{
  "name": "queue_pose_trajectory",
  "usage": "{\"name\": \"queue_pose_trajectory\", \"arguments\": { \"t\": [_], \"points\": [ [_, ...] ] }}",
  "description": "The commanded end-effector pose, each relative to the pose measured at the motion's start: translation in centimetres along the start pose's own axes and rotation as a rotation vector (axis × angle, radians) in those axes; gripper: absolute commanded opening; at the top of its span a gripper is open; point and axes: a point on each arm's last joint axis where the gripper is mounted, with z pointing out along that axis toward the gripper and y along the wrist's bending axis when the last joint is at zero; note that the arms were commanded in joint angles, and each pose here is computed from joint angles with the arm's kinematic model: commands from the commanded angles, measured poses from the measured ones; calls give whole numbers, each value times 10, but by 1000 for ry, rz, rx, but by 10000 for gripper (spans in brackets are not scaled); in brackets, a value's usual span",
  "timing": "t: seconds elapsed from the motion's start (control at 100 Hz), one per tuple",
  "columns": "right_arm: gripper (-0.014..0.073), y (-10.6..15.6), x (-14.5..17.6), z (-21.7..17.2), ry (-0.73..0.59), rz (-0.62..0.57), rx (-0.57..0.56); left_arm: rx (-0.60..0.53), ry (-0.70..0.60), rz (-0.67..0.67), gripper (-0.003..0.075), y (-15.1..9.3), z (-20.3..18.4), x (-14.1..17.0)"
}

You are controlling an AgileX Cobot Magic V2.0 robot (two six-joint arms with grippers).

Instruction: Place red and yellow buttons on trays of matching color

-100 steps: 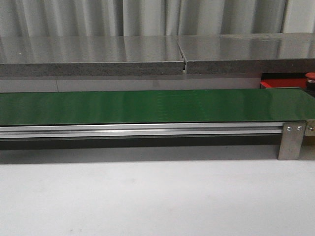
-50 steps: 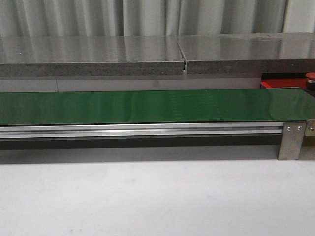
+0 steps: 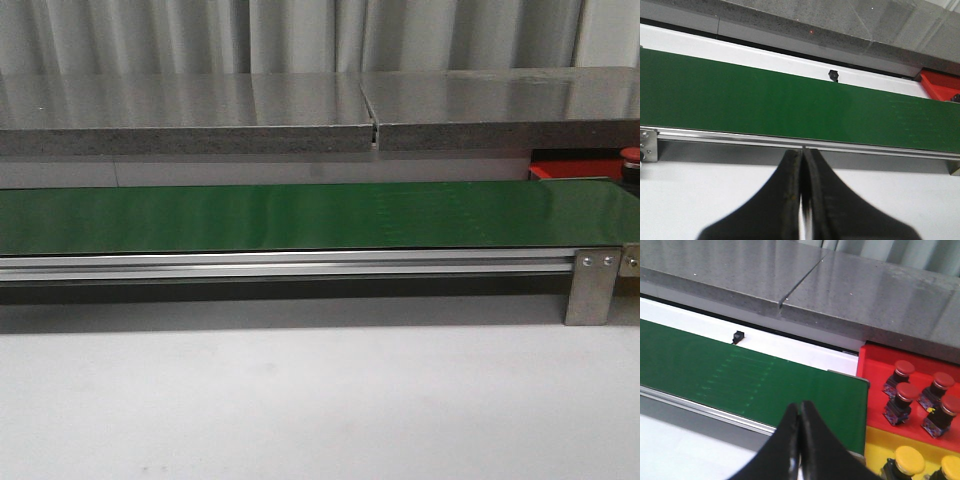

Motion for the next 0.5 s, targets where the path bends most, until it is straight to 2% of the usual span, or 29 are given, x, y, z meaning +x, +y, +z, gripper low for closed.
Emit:
{"name": "queue_pose_trajectory", "arguments": {
  "t": [0.0, 0.17, 0.32, 0.49],
  "points": [
    [-68, -5, -4, -3, -111, 22, 68, 15, -70, -24, -19, -4, -3, -12],
    [-68, -5, 19, -11, -217, 80, 104, 15, -70, -24, -19, -4, -3, -12],
    [-68, -1, 44, -17, -250, 107, 103, 15, -70, -24, -19, -4, -3, -12],
    [-68, 2, 69, -23, -266, 74, 107, 15, -70, -24, -19, -4, -3, -12]
  ]
}}
